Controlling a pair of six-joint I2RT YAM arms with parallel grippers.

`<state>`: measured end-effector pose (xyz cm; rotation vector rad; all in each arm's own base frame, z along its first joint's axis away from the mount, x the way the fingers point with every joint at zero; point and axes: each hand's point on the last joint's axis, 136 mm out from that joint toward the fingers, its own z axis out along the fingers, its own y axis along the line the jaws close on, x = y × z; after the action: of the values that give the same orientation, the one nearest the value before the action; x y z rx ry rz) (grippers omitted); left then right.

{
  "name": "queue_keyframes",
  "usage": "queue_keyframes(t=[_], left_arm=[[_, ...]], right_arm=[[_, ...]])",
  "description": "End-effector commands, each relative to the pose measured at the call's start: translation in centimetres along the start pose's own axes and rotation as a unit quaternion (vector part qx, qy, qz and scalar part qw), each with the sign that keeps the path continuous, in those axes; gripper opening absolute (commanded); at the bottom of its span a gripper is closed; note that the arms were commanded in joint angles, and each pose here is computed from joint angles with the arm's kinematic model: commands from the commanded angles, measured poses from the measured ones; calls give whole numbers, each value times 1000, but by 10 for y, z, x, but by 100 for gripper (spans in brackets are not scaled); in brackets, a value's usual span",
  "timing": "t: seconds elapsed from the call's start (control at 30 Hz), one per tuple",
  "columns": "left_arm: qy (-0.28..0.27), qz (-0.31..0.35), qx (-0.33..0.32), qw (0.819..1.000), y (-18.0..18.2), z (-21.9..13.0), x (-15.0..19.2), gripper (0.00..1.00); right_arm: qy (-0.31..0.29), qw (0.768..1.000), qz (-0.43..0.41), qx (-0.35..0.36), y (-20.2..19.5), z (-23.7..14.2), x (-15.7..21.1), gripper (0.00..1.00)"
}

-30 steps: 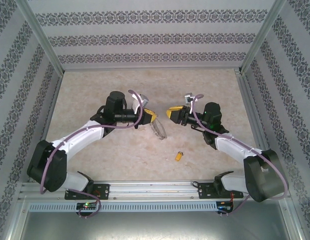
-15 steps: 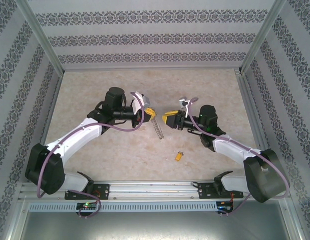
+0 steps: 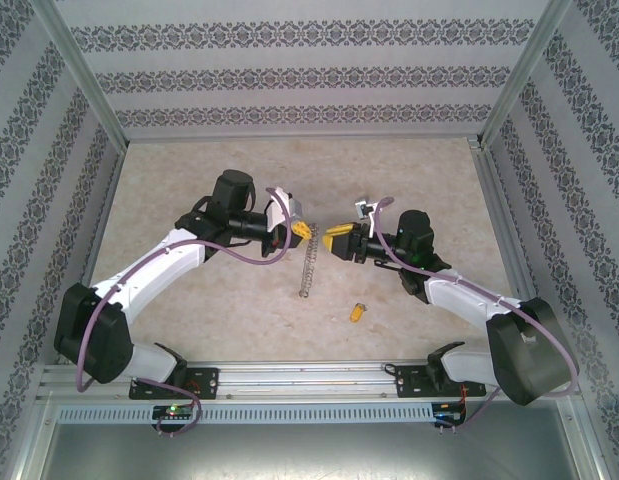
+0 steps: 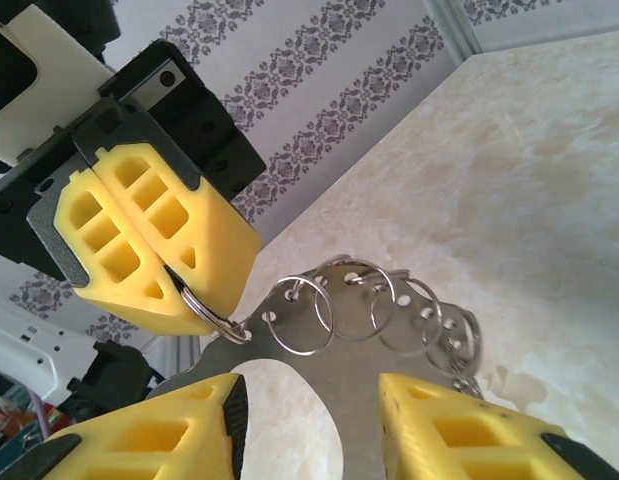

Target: Put the keys on the keyring

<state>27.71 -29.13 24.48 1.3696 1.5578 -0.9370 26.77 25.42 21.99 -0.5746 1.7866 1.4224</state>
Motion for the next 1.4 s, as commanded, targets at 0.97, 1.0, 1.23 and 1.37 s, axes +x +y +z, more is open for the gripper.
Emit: queue_keyframes(t=[0.97, 1.0, 1.23, 1.37], left_arm=[[-27, 14, 30, 999, -3, 1, -16, 0], [-27, 14, 30, 999, -3, 1, -15, 0], [-29, 13, 32, 999, -3, 2, -15, 0], [-33, 11, 34, 999, -4, 2, -16, 0]], right_arm=[[21, 997, -48, -60, 38, 13, -9, 24], [21, 997, -48, -59, 38, 12, -9, 24], [24, 996, -56, -65, 44, 15, -11, 23], [28, 996, -55, -67, 44, 19, -10, 16]])
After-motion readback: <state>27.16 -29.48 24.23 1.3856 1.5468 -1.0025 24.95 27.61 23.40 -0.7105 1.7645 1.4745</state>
